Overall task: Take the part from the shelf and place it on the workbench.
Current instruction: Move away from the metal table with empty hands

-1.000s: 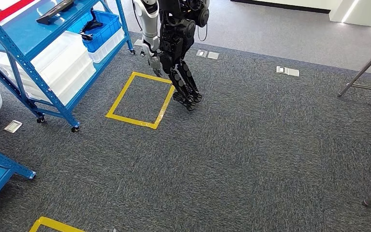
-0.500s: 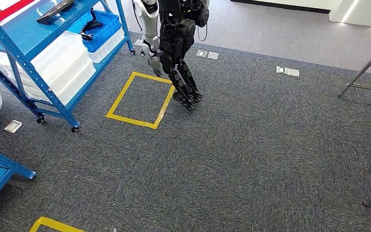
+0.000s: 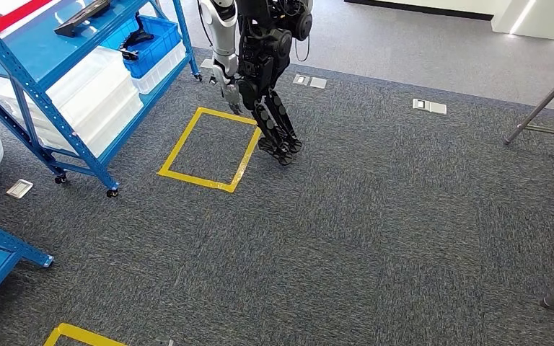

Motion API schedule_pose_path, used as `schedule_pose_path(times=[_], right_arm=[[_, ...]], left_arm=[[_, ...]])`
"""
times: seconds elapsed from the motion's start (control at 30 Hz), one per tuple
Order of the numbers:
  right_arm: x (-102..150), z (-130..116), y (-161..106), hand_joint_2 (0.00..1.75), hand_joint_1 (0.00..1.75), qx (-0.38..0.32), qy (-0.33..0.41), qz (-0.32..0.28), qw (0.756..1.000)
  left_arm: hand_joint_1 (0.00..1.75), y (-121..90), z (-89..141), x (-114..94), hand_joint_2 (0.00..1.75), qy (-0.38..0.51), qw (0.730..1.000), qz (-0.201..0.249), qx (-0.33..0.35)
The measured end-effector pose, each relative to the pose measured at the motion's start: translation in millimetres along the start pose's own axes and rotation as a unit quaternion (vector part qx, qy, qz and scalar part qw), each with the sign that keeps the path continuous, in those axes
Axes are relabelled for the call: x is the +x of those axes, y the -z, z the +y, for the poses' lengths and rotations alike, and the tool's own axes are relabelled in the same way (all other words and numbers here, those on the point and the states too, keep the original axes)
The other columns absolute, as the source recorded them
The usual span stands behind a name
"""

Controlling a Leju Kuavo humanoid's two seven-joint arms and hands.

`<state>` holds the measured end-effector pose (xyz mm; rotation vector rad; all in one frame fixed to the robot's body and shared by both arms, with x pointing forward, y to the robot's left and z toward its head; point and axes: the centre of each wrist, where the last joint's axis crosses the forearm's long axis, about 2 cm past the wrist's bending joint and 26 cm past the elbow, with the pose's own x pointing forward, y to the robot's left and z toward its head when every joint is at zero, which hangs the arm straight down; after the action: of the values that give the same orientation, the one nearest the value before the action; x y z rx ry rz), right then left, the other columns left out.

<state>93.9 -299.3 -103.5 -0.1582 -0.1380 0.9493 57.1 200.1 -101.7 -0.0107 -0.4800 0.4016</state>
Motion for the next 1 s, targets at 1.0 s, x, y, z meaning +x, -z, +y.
schedule_pose_path(times=[1.0], right_arm=[[2.2, -3.6, -0.1, 0.00, 0.00, -0.004, 0.000, -0.001, 1.000]], left_arm=[[0.00, 0.6, -0.3, 1.5, 1.75, 0.005, 1.000, -0.002, -0.002]])
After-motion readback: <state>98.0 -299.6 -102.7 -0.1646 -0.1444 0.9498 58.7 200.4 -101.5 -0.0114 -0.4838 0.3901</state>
